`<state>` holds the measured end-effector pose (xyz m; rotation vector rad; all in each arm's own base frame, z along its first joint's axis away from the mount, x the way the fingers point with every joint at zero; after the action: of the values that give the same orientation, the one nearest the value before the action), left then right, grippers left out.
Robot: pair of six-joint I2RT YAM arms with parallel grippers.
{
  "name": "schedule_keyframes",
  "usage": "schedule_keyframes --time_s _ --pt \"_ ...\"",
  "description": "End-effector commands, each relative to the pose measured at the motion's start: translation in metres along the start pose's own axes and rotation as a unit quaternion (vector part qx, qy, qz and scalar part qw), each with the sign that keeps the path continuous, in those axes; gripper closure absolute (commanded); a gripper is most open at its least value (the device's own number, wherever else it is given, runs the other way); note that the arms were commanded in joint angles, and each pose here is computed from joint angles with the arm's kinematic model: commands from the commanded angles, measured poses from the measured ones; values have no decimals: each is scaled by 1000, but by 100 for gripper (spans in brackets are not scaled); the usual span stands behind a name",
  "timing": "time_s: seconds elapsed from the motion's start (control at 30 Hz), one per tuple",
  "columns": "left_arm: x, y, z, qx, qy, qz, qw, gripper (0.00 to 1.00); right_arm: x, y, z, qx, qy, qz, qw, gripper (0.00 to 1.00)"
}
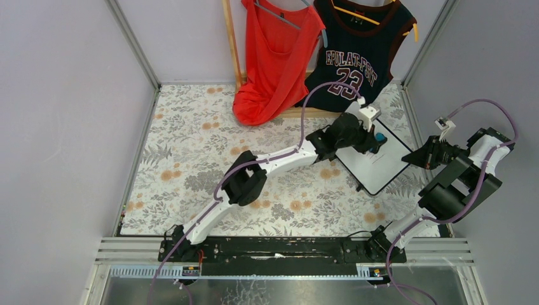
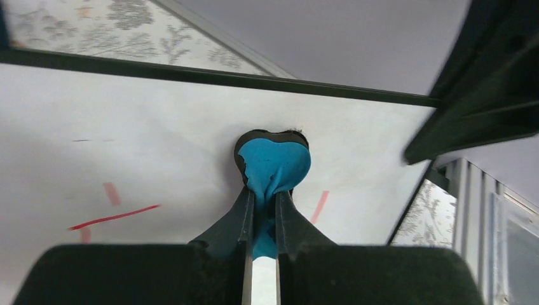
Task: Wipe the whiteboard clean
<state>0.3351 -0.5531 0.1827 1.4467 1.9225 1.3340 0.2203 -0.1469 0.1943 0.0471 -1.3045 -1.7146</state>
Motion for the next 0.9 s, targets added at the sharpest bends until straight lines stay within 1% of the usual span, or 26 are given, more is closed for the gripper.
schedule_keyframes --time_s 0.0,0.13,0.3,0.47,0.63,0.87 --pt "17 18 69 4 95 -13 995 100 5 -16 8 20 0 78 997 100" --pt "22 24 74 -2 104 -14 994 100 5 -15 8 20 0 78 997 100" --pt "18 12 64 20 86 -6 996 100 6 -14 8 22 -2 79 997 100" --pt "10 -12 32 14 62 10 998 100 6 -14 9 22 -3 81 996 100" --pt "3 -34 -8 2 31 25 999 100 6 -13 9 21 -3 81 996 100" --pt "5 -49 -55 6 -13 34 999 100 5 -12 10 23 -1 82 996 100"
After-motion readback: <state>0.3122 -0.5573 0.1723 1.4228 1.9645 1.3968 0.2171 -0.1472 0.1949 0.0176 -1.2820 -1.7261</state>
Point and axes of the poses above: each gripper's point midway between its finger pads, its own x axis back along the fingers, its own z axis along the line the jaws close on, y = z × x, the point moved 7 cm from there along x, back along the fingers, and after that the axes turned 9 degrees about x, right-handed, at the moved point
